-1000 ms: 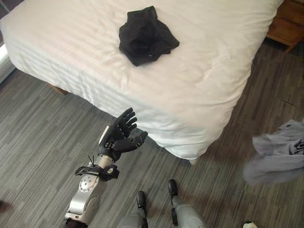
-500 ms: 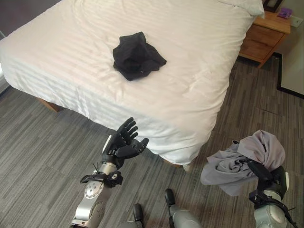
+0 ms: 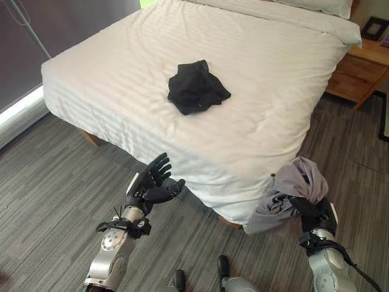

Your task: Pick up bed clothes into laundry basket.

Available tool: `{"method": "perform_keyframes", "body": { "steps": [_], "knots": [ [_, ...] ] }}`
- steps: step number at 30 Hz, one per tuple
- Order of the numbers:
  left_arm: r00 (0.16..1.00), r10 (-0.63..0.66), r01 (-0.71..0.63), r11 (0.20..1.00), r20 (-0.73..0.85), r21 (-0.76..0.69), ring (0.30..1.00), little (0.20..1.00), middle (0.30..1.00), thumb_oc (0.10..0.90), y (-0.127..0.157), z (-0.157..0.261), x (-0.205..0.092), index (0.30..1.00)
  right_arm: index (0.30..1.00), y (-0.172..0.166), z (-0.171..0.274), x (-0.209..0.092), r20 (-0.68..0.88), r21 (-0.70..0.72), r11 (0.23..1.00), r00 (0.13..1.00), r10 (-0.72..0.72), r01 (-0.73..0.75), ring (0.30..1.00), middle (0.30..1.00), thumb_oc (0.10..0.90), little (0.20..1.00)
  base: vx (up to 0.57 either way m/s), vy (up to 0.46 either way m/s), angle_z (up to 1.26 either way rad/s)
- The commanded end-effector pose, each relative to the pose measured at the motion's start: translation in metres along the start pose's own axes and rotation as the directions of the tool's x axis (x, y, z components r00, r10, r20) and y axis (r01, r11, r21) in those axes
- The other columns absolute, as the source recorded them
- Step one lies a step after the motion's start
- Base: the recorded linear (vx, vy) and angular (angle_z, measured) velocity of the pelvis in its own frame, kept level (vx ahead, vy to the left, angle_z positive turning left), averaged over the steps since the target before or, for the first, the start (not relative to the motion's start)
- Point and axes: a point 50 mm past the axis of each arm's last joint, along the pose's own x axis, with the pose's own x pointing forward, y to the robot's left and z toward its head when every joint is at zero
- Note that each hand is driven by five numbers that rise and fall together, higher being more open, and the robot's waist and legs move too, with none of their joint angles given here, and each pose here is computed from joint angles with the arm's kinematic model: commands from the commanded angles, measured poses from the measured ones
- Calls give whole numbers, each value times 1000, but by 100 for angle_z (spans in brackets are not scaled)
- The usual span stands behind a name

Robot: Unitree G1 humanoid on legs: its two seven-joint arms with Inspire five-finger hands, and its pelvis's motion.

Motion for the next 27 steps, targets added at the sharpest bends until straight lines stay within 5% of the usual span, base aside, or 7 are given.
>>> {"method": "perform_keyframes", "body": {
  "steps": [1,8,14,16,22,27],
  "knots": [
    [963,-77,79,997,259,3,900,900,900,800,-11,57,20,900,300,-4,72,11,306,-4,1000,952,23,-23,300,300,400,300,198,167,-63],
    [945,-112,105,994,307,40,900,900,900,800,-5,83,28,900,300,3,94,18,361,-64,997,931,64,-44,300,300,400,300,355,371,-46],
    [918,-284,254,957,276,141,900,900,900,800,-28,101,44,900,300,15,80,17,341,27,997,938,59,-72,300,300,400,300,325,568,-67],
    [924,-297,266,952,243,151,900,900,900,800,-39,92,51,900,300,34,60,13,309,177,977,949,58,-117,300,300,400,300,144,544,-34],
    [914,-358,315,922,192,224,900,900,900,800,-37,92,43,900,300,23,41,2,223,100,988,970,93,-117,300,300,400,300,235,585,-30],
    [932,-289,231,939,221,254,900,900,900,800,-29,90,43,900,300,7,41,0,223,57,996,973,60,-75,300,300,400,300,293,185,-48]
  ]
}}
